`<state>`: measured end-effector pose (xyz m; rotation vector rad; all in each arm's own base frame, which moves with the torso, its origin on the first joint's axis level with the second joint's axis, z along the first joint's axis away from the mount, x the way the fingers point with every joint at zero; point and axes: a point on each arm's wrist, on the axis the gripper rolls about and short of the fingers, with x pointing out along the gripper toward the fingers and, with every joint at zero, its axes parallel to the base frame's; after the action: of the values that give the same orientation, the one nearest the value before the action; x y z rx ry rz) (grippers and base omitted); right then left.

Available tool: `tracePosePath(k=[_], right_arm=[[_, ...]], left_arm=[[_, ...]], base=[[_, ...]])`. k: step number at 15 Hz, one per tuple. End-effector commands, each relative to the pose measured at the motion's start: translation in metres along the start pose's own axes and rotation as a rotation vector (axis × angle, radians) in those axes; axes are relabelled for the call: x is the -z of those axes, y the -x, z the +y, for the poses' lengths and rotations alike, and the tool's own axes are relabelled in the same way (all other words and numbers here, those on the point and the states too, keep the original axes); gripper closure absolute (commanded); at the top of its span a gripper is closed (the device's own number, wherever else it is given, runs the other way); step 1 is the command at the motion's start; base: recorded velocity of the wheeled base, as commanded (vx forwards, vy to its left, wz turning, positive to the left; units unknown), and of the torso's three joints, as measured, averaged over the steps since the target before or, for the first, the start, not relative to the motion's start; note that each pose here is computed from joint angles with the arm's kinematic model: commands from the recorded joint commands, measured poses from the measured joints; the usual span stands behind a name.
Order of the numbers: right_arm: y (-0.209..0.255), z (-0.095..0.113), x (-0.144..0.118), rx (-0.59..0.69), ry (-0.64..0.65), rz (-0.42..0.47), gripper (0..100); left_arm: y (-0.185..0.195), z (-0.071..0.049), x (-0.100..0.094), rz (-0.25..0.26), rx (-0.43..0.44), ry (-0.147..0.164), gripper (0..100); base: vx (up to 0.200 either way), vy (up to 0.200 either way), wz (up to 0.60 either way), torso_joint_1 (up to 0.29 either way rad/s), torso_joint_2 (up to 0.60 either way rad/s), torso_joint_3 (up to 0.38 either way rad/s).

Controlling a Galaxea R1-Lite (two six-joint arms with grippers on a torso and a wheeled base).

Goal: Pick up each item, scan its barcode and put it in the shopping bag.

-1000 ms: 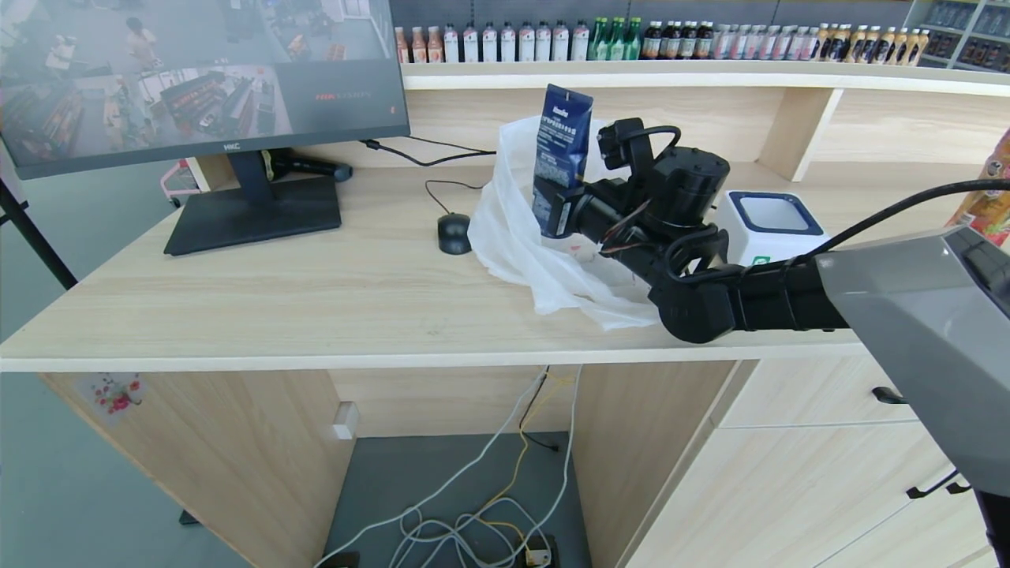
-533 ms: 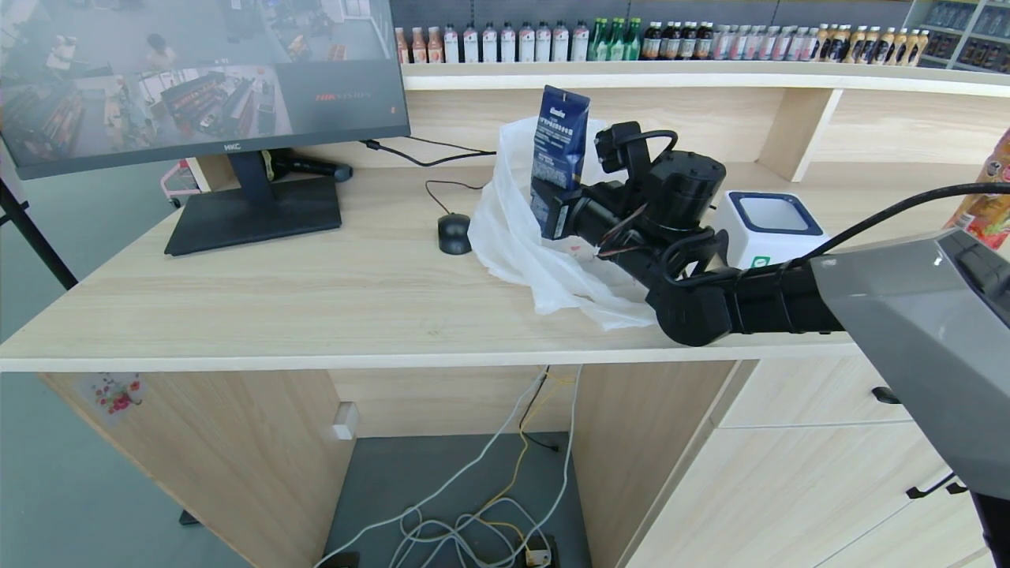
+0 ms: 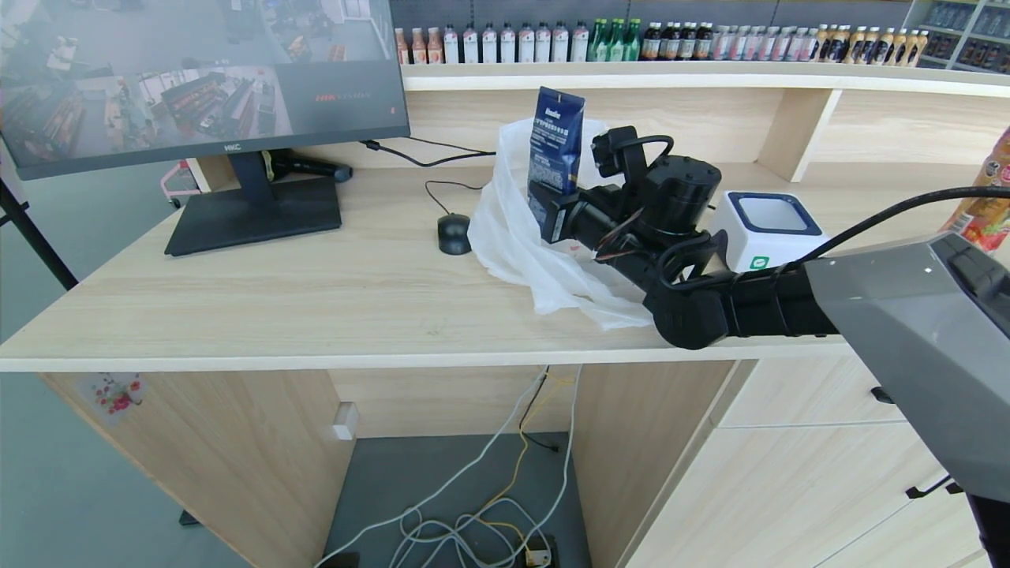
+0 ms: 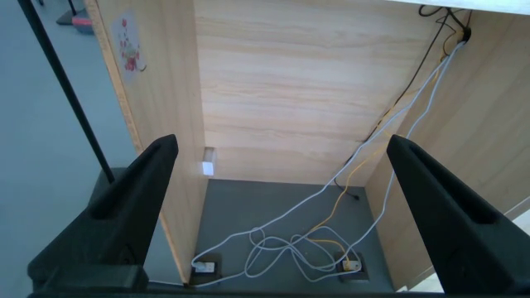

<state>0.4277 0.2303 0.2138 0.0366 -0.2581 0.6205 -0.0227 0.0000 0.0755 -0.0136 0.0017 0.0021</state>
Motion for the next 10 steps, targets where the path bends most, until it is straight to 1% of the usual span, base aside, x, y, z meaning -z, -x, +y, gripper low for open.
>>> tracePosePath(k=[1, 7, 8, 10], right_arm=[[-0.0008, 0.0, 0.0059, -0.001, -0.002, 0.014, 100], [-0.0012, 0.0, 0.0091, -0.001, -0.003, 0.02, 100], [-0.0014, 0.0, 0.0099, -0.001, -0.003, 0.022, 0], [-0.0014, 0.0, 0.0097, -0.001, -0.003, 0.02, 0]], left_arm=[[0.0, 0.0, 0.0, 0.0, 0.001, 0.0, 0], [0.0, 0.0, 0.0, 0.0, -0.001, 0.0, 0], [0.0, 0.0, 0.0, 0.0, 0.001, 0.0, 0], [0.0, 0.0, 0.0, 0.0, -0.001, 0.0, 0]], base=[[0.0, 0.0, 0.0, 0.0, 0.0, 0.0], [0.0, 0.0, 0.0, 0.0, 0.0, 0.0], [0.0, 0.0, 0.0, 0.0, 0.0, 0.0], [0.0, 0.0, 0.0, 0.0, 0.0, 0.0]])
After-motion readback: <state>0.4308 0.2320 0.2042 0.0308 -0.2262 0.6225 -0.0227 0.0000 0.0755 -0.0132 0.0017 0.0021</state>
